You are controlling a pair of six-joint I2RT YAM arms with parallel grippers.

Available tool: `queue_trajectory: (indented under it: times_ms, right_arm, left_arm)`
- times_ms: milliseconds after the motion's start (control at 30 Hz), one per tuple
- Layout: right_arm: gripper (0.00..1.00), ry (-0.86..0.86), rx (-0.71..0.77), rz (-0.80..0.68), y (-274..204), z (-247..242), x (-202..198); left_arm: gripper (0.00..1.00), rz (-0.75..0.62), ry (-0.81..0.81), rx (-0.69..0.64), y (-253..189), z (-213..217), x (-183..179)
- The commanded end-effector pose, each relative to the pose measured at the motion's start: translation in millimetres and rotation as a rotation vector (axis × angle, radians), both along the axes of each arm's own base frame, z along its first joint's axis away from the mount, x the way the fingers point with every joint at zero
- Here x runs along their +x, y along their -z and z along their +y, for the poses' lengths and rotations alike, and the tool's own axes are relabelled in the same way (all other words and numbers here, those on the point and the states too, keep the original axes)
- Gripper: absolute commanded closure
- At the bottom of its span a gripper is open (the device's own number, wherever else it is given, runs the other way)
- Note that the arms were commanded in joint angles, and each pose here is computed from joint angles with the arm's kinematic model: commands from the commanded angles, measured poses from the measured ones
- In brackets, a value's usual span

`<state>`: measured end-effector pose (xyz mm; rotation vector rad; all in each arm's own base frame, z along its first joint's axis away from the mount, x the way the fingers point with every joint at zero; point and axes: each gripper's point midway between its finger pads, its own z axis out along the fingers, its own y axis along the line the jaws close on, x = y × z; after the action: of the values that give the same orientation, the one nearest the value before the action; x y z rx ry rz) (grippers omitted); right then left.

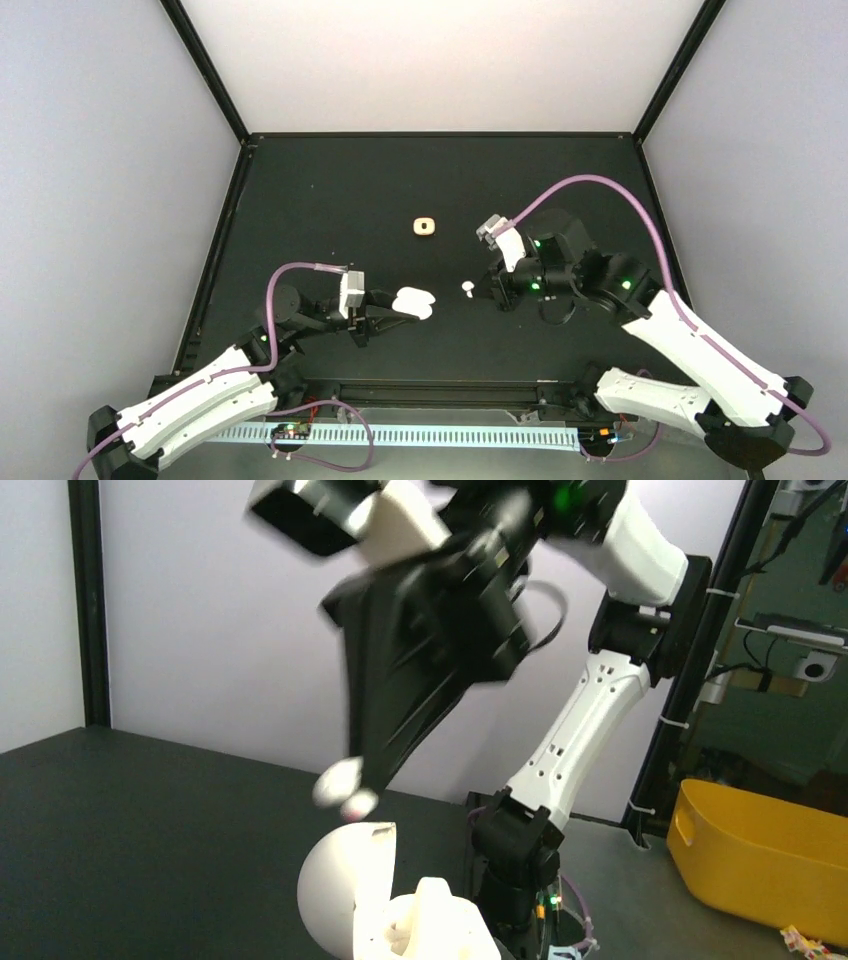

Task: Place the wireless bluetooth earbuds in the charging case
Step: Place the earbud in the charging case.

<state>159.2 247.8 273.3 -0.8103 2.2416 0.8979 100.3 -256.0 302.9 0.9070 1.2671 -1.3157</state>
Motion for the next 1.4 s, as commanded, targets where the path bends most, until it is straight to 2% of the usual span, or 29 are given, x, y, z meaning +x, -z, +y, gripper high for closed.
queue_trajectory:
  times_ms: [0, 200, 633, 1367]
  right_arm:
    - [0.99, -0.201, -0.188, 0.005, -6.8, -20.2, -52.3]
    - [0.99, -0.372, -0.257, -0.044, -27.6, -15.0, -87.0]
    - [0.99, -0.532, -0.205, -0.138, -56.6, 40.9, -106.3]
    - [0.99, -0.526, -0.225, -0.184, -51.7, 68.3, -99.1]
  left_arm:
    - [0.98, -0.030, 0.032, -0.012, -4.2, -5.3, -3.4]
    - [0.98, -0.050, 0.091, -0.026, -8.4, -9.5, -10.7]
    - [0.98, -0.049, 0.275, -0.017, -12.8, -18.7, -35.8]
    - [0.98, -0.057, 0.316, -0.032, -24.9, -22.4, -46.5]
